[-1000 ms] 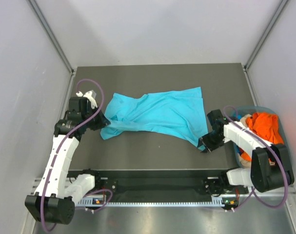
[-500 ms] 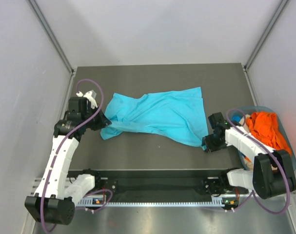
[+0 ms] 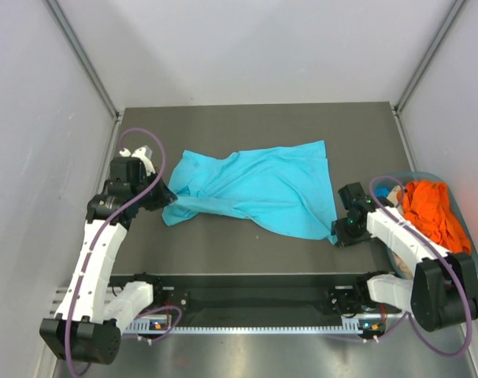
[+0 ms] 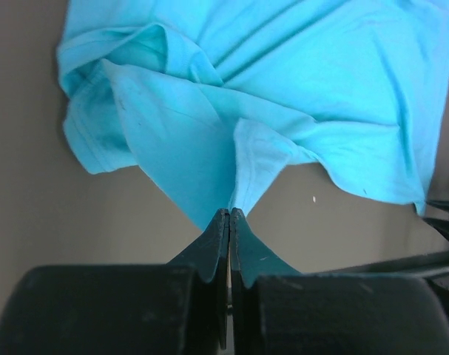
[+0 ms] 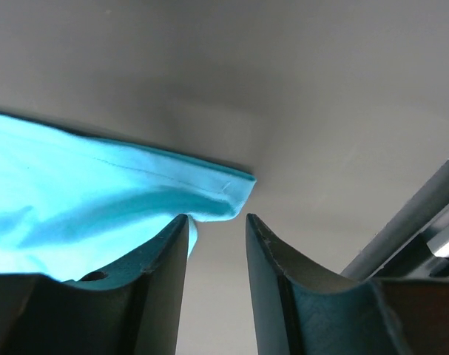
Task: Fold and stack the t-shirts
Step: Flatten the tshirt out
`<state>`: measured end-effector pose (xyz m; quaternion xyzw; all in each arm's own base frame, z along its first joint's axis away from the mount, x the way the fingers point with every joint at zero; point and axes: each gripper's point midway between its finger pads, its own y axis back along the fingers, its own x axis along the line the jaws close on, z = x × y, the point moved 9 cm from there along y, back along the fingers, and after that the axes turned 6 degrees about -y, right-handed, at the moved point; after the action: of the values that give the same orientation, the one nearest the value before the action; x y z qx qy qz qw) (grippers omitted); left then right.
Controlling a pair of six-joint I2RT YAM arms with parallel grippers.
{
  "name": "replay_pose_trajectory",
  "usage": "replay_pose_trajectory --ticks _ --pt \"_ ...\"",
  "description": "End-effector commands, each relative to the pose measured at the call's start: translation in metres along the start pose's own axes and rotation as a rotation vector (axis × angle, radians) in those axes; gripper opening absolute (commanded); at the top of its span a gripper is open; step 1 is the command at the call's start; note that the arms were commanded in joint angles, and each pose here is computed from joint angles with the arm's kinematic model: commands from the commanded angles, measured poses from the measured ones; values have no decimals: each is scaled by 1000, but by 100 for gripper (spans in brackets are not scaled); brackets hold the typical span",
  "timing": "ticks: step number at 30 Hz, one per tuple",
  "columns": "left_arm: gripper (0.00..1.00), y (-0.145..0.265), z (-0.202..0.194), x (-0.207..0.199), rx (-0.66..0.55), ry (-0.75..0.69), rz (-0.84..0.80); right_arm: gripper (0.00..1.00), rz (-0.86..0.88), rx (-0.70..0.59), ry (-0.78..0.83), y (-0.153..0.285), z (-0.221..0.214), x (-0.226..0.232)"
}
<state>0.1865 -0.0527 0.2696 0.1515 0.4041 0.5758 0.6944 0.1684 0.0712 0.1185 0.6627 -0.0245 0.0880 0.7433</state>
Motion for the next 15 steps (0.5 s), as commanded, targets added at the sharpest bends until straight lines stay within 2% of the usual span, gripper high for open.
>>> replay_pose_trajectory --ticks 1,15 --pt "0 15 16 -1 -118 0 63 38 14 -38 -7 11 4 2" --pt "0 12 17 -5 -100 13 20 35 -24 -27 -45 -4 3 -9"
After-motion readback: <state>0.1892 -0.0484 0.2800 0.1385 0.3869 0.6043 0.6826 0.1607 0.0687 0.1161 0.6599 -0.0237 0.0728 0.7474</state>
